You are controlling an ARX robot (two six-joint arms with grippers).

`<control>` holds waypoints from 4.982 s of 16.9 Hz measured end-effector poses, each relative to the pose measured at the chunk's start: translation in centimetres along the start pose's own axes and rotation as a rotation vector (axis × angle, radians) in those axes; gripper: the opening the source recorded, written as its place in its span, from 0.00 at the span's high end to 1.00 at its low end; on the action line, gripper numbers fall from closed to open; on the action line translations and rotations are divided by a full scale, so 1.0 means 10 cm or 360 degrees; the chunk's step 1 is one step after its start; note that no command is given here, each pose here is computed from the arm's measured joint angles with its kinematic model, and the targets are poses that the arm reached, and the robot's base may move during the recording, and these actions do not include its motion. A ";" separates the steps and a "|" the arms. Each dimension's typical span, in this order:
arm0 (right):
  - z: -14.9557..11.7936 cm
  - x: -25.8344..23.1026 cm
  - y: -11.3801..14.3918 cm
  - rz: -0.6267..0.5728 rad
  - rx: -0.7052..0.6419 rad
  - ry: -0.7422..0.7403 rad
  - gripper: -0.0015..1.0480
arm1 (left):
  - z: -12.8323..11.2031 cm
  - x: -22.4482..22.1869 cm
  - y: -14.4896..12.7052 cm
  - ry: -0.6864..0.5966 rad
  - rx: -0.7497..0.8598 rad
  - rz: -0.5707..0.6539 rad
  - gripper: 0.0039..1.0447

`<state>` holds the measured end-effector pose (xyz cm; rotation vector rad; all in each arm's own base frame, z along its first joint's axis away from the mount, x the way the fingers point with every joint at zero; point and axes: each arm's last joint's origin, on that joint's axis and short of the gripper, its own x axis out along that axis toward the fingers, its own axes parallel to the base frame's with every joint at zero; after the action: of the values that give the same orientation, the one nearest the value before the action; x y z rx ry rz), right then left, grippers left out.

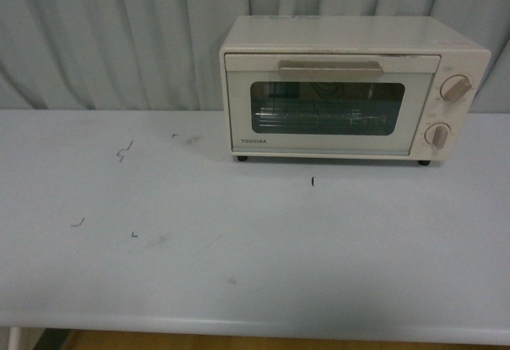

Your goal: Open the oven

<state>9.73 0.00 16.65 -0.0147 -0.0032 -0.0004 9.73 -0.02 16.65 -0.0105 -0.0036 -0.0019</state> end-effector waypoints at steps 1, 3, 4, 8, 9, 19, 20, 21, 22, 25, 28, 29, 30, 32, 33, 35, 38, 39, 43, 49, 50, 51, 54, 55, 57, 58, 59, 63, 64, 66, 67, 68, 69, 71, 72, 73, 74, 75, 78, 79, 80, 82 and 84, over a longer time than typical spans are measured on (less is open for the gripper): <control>0.00 0.00 0.00 0.0001 0.0000 -0.0001 0.06 | 0.00 0.00 0.00 -0.0001 0.0000 0.0001 0.06; 0.00 0.00 0.00 0.0001 0.0001 -0.0001 0.06 | 0.00 0.00 0.00 -0.0001 0.0000 0.0001 0.06; 0.00 0.00 0.00 0.0001 0.0001 -0.0001 0.06 | 0.00 0.00 0.00 -0.0001 0.0000 0.0001 0.06; 0.00 0.00 0.00 0.0000 0.0000 0.0000 0.06 | 0.00 0.00 0.00 -0.0001 0.0000 0.0000 0.06; 0.00 0.00 0.00 0.0001 0.0000 -0.0001 0.06 | 0.00 0.00 0.00 0.0002 0.0000 0.0001 0.06; 0.00 0.00 0.00 0.0001 0.0000 -0.0001 0.06 | 0.00 0.00 0.00 0.0000 0.0000 0.0001 0.06; 0.00 0.00 0.00 0.0001 0.0000 -0.0001 0.06 | -0.01 0.00 0.00 0.0027 -0.0001 0.0005 0.06; 0.00 0.00 0.00 -0.0001 0.0001 0.0000 0.06 | -0.01 0.00 -0.01 0.0379 -0.0020 0.0025 0.06; 0.00 0.00 0.00 0.0001 0.0001 -0.0001 0.06 | 0.06 0.08 -0.05 0.0641 -0.0061 -0.0004 0.06; 0.00 0.00 0.00 0.0001 0.0000 -0.0002 0.06 | 0.07 0.49 -0.18 0.0671 -0.0255 -0.0096 0.06; 0.00 0.00 0.00 0.0001 0.0000 -0.0001 0.06 | 0.02 1.01 -0.34 0.0694 -0.0442 -0.0150 0.06; 0.00 0.00 0.00 0.0001 0.0000 -0.0001 0.06 | -0.02 1.17 -0.39 0.0718 -0.0502 -0.0151 0.06; 0.00 0.00 0.00 0.0001 0.0001 -0.0001 0.06 | -0.07 1.31 -0.45 0.0765 -0.0550 -0.0150 0.06; 0.00 0.00 0.00 0.0001 0.0001 -0.0001 0.06 | -0.22 1.52 -0.65 0.0865 -0.0617 -0.0180 0.06; 0.00 0.00 0.00 0.0001 0.0000 -0.0001 0.06 | -0.28 1.60 -0.74 0.0916 -0.0639 -0.0195 0.06; 0.00 0.00 0.00 0.0001 0.0000 -0.0001 0.06 | -0.42 1.69 -0.92 0.1037 -0.0732 -0.0233 0.06; 0.00 0.00 0.00 0.0001 0.0000 -0.0001 0.06 | -0.51 1.68 -1.25 0.1114 -0.0830 -0.0344 0.06; 0.00 0.00 0.00 0.0001 0.0000 -0.0001 0.06 | -0.54 1.73 -1.38 0.1141 -0.0875 -0.0391 0.06; 0.00 0.00 0.00 0.0001 0.0001 -0.0001 0.06 | -0.77 1.73 -1.66 0.1269 -0.0985 -0.0410 0.06; 0.00 0.00 0.00 0.0001 0.0000 -0.0001 0.06 | -0.93 1.91 -1.87 0.1272 -0.1130 -0.0344 0.06; 0.00 0.00 0.00 0.0001 0.0000 -0.0001 0.06 | -0.97 1.94 -1.88 0.1294 -0.1141 -0.0321 0.06; 0.00 0.00 0.00 0.0001 0.0001 -0.0001 0.06 | -1.02 1.95 -1.90 0.1314 -0.1158 -0.0302 0.06; 0.00 0.00 0.00 0.0001 0.0000 -0.0001 0.06 | -1.04 1.99 -1.95 0.1304 -0.1148 -0.0260 0.06; 0.00 0.00 0.00 0.0001 0.0001 -0.0001 0.06 | -1.09 2.00 -1.93 0.1313 -0.1135 -0.0233 0.06; 0.00 0.00 0.00 0.0001 0.0000 -0.0001 0.06 | -1.16 2.00 -1.87 0.1309 -0.1120 -0.0194 0.06; 0.00 0.00 0.00 0.0001 0.0000 -0.0001 0.06 | -1.17 2.01 -1.85 0.1305 -0.1119 -0.0182 0.06; 0.00 0.00 0.00 0.0001 0.0000 -0.0001 0.06 | -1.19 2.01 -1.83 0.1298 -0.1110 -0.0167 0.06; 0.00 0.00 0.00 0.0001 0.0001 -0.0001 0.06 | -1.24 2.01 -1.81 0.1283 -0.1092 -0.0163 0.06; 0.00 0.00 0.00 0.0001 0.0001 -0.0001 0.06 | -1.24 2.00 -1.81 0.1280 -0.1094 -0.0164 0.06; 0.00 0.00 0.00 0.0001 0.0000 -0.0001 0.06 | -1.24 2.00 -1.81 0.1282 -0.1093 -0.0167 0.06; 0.00 0.00 0.00 0.0001 0.0001 -0.0001 0.06 | -1.24 2.00 -1.81 0.1281 -0.1093 -0.0166 0.06; 0.00 0.00 0.00 0.0001 0.0000 -0.0001 0.06 | -1.24 2.00 -1.81 0.1282 -0.1092 -0.0166 0.06; 0.00 0.00 0.00 0.0001 0.0000 -0.0001 0.06 | -1.24 2.00 -1.81 0.1282 -0.1092 -0.0166 0.06; 0.00 0.00 0.00 0.0001 0.0000 -0.0001 0.06 | -1.24 2.00 -1.81 0.1282 -0.1092 -0.0166 0.06; 0.00 0.00 0.00 0.0001 0.0000 -0.0001 0.06 | -1.24 2.00 -1.81 0.1282 -0.1093 -0.0166 0.06; 0.00 0.00 0.00 0.0001 0.0000 -0.0001 0.06 | -1.24 2.00 -1.81 0.1282 -0.1092 -0.0166 0.06; 0.00 0.00 0.00 0.0001 0.0001 -0.0001 0.06 | -1.24 2.00 -1.81 0.1282 -0.1093 -0.0166 0.06; 0.00 0.00 0.00 0.0001 0.0000 -0.0001 0.06 | -1.24 2.00 -1.81 0.1282 -0.1093 -0.0166 0.06; 0.00 0.00 0.00 0.0001 0.0000 -0.0001 0.06 | -1.24 2.00 -1.81 0.1282 -0.1093 -0.0166 0.06; -0.02 0.00 0.00 -0.0045 0.0032 0.0051 0.06 | -1.24 2.00 -1.81 0.1282 -0.1093 -0.0166 0.06; 0.20 0.20 -0.04 -0.0527 0.0348 0.0122 0.06 | -1.24 2.00 -1.80 0.1281 -0.1090 -0.0162 0.06; 0.91 0.95 -0.02 -0.0375 0.0311 -0.0088 0.06 | -1.24 1.99 -1.80 0.1283 -0.1091 -0.0164 0.06; 1.13 1.80 0.17 -0.0213 -0.0056 0.0027 0.06 | -1.24 1.99 -1.80 0.1282 -0.1090 -0.0163 0.06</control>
<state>27.72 1.91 28.03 -0.0493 0.0128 -0.1344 29.68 -18.23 4.47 -0.6937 0.8024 -0.1099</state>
